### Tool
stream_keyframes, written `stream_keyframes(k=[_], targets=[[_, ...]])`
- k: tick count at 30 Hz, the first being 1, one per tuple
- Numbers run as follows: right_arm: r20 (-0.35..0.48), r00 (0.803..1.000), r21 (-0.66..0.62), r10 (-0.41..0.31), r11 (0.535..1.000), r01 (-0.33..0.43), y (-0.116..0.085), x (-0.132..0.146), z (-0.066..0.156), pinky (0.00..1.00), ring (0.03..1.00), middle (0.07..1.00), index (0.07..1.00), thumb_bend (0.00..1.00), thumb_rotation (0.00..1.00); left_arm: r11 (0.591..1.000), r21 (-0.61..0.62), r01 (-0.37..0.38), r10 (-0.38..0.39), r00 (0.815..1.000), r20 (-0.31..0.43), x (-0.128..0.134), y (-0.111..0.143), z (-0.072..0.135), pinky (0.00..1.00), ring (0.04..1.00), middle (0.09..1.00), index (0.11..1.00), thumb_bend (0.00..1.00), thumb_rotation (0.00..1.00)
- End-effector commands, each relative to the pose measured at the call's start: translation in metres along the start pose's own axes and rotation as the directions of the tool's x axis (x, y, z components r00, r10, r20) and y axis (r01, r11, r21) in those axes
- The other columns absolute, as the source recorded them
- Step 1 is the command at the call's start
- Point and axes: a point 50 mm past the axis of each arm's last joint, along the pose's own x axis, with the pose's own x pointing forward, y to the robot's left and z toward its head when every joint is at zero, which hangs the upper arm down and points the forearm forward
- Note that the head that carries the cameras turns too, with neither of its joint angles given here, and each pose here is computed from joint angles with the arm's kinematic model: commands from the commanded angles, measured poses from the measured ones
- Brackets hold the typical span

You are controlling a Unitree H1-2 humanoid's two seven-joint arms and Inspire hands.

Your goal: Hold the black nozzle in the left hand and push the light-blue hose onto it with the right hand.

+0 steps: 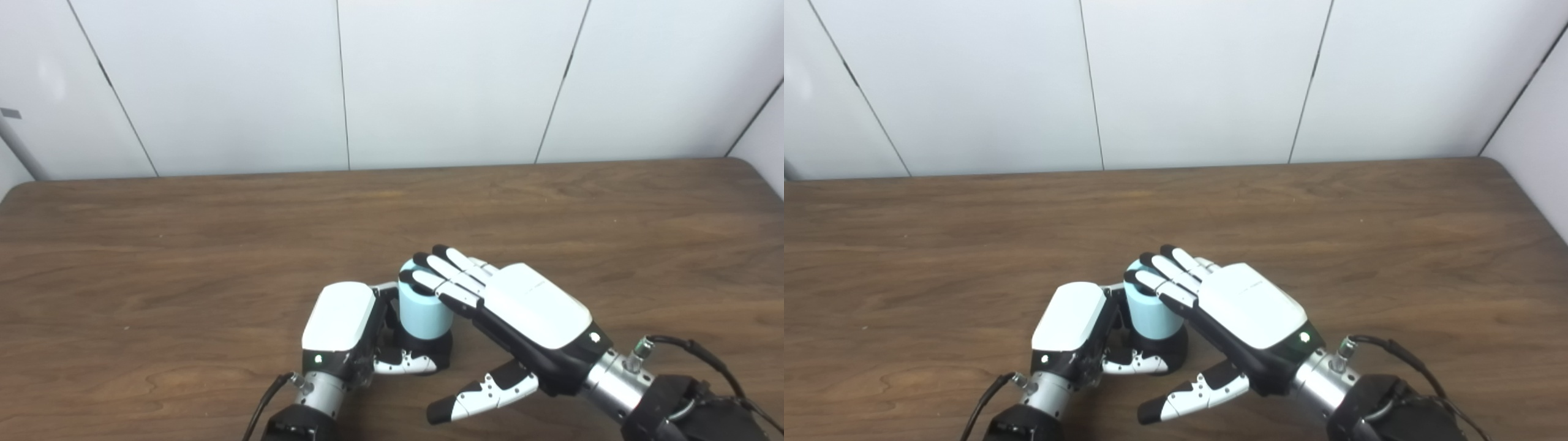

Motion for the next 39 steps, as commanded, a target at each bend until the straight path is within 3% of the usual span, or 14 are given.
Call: stream_keyframes(k=[1,11,16,19,21,29,37,39], targets=[[-0.05,0.98,0.024,0.195,0.981,-0.194,0.025,-0.007,-0.008,0.94,0.995,0.95,0.905,0.68,0.89,0.998,0.039,0.042,-0.041,0.999,-0.021,-0.002,-0.003,-0.006,0.33,0.42,0.423,0.525,0.5,0.0],[-0.055,0.984,0.042,0.17,0.985,-0.168,0.023,-0.008,-0.007,0.95,1.0,0.965,0.926,0.68,0.9,0.998,0.04,0.054,-0.053,0.998,-0.02,-0.004,-0.003,-0.006,0.33,0.413,0.425,0.527,0.5,0.0],[-0.031,0.998,0.038,0.058,0.998,-0.057,0.003,-0.005,-0.005,0.94,1.0,0.972,0.939,0.66,0.87,0.998,0.041,0.056,-0.055,0.998,-0.02,-0.004,-0.003,-0.006,0.33,0.413,0.424,0.526,0.5,0.0],[-0.008,0.999,0.011,-0.034,0.999,0.034,-0.015,-0.003,-0.003,0.95,1.0,0.983,0.966,0.66,0.96,0.998,0.042,0.052,-0.051,0.999,-0.018,-0.004,-0.004,-0.007,0.33,0.411,0.424,0.526,0.5,0.0],[0.0,0.997,-0.005,-0.079,0.997,0.079,-0.028,-0.003,-0.002,0.96,1.0,0.998,0.991,0.66,0.99,0.998,0.044,0.053,-0.052,0.998,-0.017,-0.004,-0.004,-0.007,0.33,0.411,0.425,0.528,0.5,0.0],[0.033,0.971,-0.012,-0.238,0.971,0.239,-0.06,-0.003,-0.006,0.95,1.0,1.0,0.987,0.64,0.96,0.997,0.041,0.06,-0.059,0.998,-0.026,-0.003,-0.005,-0.008,0.34,0.416,0.425,0.528,0.5,0.0],[0.007,0.968,0.003,-0.252,0.968,0.252,-0.065,-0.006,-0.012,0.93,1.0,0.995,0.975,0.64,0.94,0.998,0.041,0.052,-0.051,0.998,-0.027,-0.003,-0.005,-0.01,0.33,0.422,0.42,0.524,0.5,0.0],[-0.002,0.969,0.01,-0.246,0.969,0.246,-0.064,-0.006,-0.012,0.92,1.0,0.988,0.973,0.65,0.94,0.998,0.029,0.054,-0.053,0.998,-0.038,-0.003,-0.004,-0.011,0.37,0.429,0.438,0.525,0.5,0.0]])
